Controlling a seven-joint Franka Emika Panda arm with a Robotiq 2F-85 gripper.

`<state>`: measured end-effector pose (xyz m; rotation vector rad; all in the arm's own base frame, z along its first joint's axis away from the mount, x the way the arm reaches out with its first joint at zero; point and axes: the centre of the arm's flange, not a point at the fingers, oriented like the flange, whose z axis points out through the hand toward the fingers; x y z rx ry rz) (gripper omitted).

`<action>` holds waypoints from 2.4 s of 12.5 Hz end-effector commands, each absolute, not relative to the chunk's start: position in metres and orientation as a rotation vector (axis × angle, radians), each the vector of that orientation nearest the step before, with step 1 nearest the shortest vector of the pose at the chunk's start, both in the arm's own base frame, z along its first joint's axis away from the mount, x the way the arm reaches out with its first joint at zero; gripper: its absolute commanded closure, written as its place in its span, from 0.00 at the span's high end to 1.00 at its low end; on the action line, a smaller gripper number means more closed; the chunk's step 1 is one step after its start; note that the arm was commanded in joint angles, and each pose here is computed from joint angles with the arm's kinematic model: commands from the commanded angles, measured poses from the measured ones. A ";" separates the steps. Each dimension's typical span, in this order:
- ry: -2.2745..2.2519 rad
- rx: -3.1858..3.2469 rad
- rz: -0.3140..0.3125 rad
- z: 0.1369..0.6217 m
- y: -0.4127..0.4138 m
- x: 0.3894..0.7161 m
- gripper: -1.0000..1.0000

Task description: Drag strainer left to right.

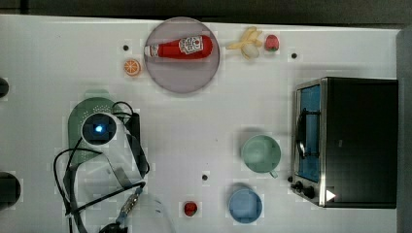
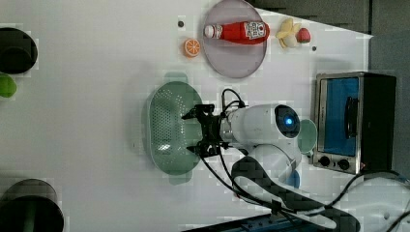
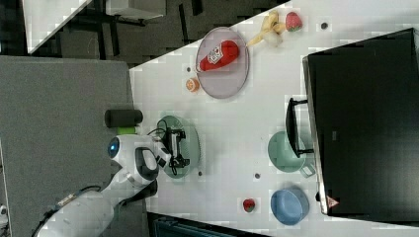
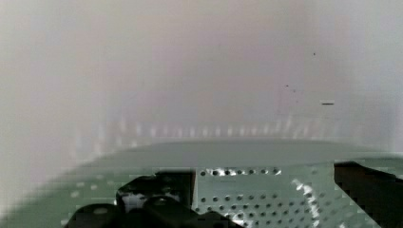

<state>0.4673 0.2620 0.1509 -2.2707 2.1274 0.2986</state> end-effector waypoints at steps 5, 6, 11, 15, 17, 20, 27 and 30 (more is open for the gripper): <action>2.202 -2.179 0.209 0.156 0.247 0.483 1.00; 2.219 -2.165 0.199 0.157 0.238 0.486 1.00; 2.257 -2.159 0.161 0.161 0.184 0.487 1.00; 2.225 -2.229 0.138 0.161 0.135 0.482 1.00; 2.252 -2.216 0.115 0.162 0.106 0.484 1.00; 2.255 -2.233 0.094 0.161 0.074 0.487 1.00; 2.232 -2.303 0.047 0.158 -0.004 0.491 1.00; 2.276 -2.277 0.028 0.159 -0.031 0.490 1.00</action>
